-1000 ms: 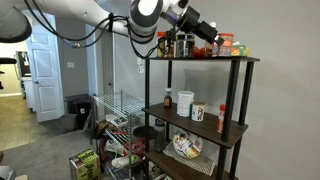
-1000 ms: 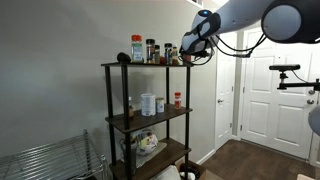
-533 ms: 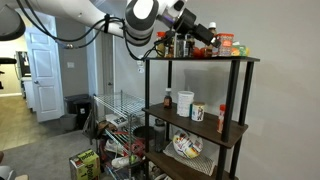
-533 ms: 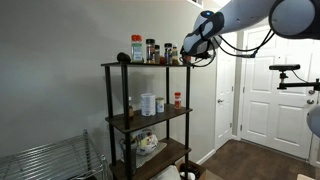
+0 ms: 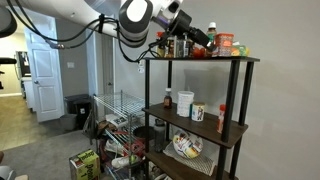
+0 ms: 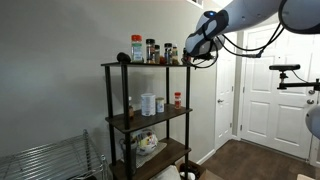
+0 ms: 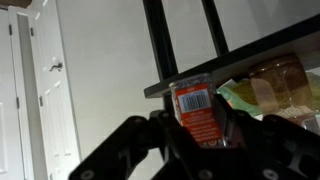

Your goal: Move the spice bottle to the top shelf

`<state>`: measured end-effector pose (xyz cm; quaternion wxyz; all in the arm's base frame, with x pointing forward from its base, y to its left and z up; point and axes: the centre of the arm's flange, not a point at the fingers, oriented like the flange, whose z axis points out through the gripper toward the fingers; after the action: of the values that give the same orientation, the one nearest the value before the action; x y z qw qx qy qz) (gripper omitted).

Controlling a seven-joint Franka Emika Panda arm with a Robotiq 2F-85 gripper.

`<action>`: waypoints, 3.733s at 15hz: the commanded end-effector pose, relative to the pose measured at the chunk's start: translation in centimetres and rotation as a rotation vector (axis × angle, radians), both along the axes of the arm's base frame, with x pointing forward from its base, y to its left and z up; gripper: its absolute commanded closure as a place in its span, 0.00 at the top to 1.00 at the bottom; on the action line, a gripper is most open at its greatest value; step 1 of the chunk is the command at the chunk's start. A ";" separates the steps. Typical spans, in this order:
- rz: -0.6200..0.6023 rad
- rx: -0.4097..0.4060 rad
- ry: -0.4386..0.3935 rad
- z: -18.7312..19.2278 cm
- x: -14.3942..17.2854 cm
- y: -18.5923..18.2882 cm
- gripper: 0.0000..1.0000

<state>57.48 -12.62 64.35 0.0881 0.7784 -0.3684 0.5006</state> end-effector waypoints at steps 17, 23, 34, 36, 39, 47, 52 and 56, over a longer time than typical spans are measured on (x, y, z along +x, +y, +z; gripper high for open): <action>0.012 -0.008 -0.028 0.6 1.1 0.4 0.00; 0.015 -0.017 -0.028 0.5 2.0 0.4 0.00; 0.006 -0.021 -0.023 0.0 3.0 -0.4 0.00; 0.005 -0.022 -0.022 -0.1 3.0 -0.5 0.00; 0.005 -0.022 -0.021 -0.1 3.0 -0.5 0.00; 0.014 -0.025 -0.032 -1.5 -1.2 -0.7 0.00; -0.001 0.006 -0.038 -4.4 -5.2 -1.4 0.00; 0.007 0.040 -0.037 -7.5 -8.1 -1.4 0.00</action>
<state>53.45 -14.46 58.80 0.0755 0.7676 -0.3873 0.5050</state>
